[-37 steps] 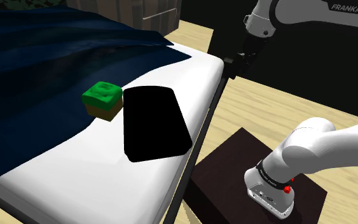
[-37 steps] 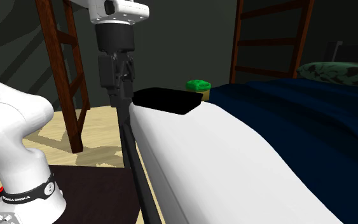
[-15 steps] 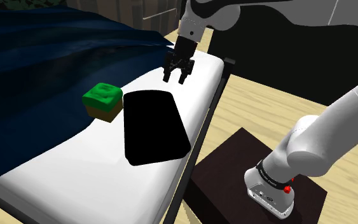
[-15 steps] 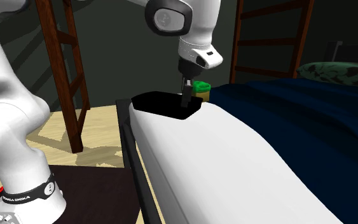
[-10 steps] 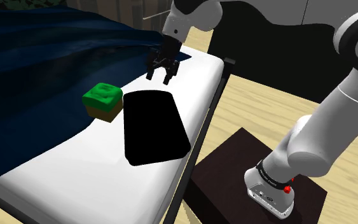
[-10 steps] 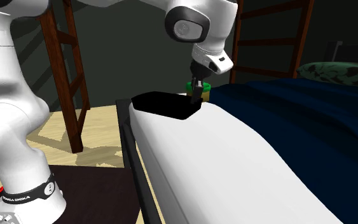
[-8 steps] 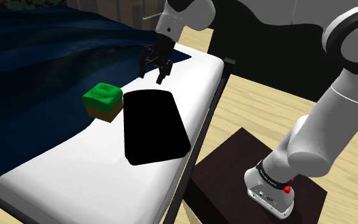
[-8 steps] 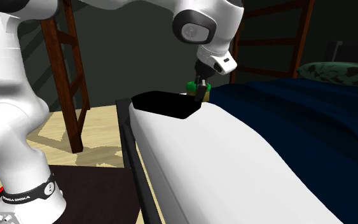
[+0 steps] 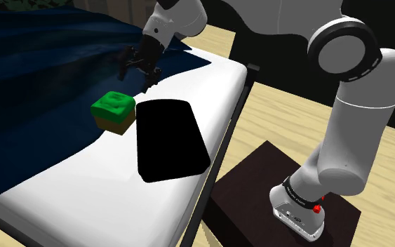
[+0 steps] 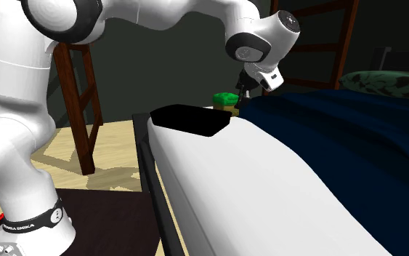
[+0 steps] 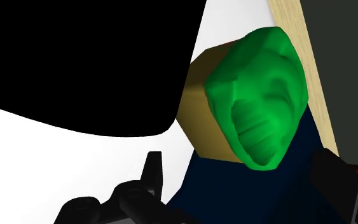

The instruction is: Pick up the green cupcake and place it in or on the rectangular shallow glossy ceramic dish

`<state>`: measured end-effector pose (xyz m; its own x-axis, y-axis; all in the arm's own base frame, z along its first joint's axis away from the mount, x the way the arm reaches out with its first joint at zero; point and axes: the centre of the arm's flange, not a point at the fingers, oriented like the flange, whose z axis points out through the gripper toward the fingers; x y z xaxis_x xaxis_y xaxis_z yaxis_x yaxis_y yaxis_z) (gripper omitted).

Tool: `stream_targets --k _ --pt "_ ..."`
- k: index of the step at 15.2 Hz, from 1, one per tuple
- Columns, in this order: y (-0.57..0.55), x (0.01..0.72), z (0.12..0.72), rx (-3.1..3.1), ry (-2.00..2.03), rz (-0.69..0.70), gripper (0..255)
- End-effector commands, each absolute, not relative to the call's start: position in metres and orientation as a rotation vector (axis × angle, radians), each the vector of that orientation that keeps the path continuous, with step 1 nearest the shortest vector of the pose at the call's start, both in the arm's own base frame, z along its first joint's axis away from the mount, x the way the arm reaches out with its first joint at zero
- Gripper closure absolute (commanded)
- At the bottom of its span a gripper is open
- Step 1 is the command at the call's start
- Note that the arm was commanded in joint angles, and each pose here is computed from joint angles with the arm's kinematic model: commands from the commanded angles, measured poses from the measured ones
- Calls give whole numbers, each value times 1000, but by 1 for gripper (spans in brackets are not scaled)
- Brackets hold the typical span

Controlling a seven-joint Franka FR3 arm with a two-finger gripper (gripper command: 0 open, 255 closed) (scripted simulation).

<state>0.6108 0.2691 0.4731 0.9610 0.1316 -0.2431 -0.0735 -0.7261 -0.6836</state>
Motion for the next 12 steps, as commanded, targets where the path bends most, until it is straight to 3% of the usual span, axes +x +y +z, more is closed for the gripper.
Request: stream_targets --k 1,12 --pt "285 629 474 -2306 -39 374 0" --pt "323 625 448 -2281 -38 382 0"
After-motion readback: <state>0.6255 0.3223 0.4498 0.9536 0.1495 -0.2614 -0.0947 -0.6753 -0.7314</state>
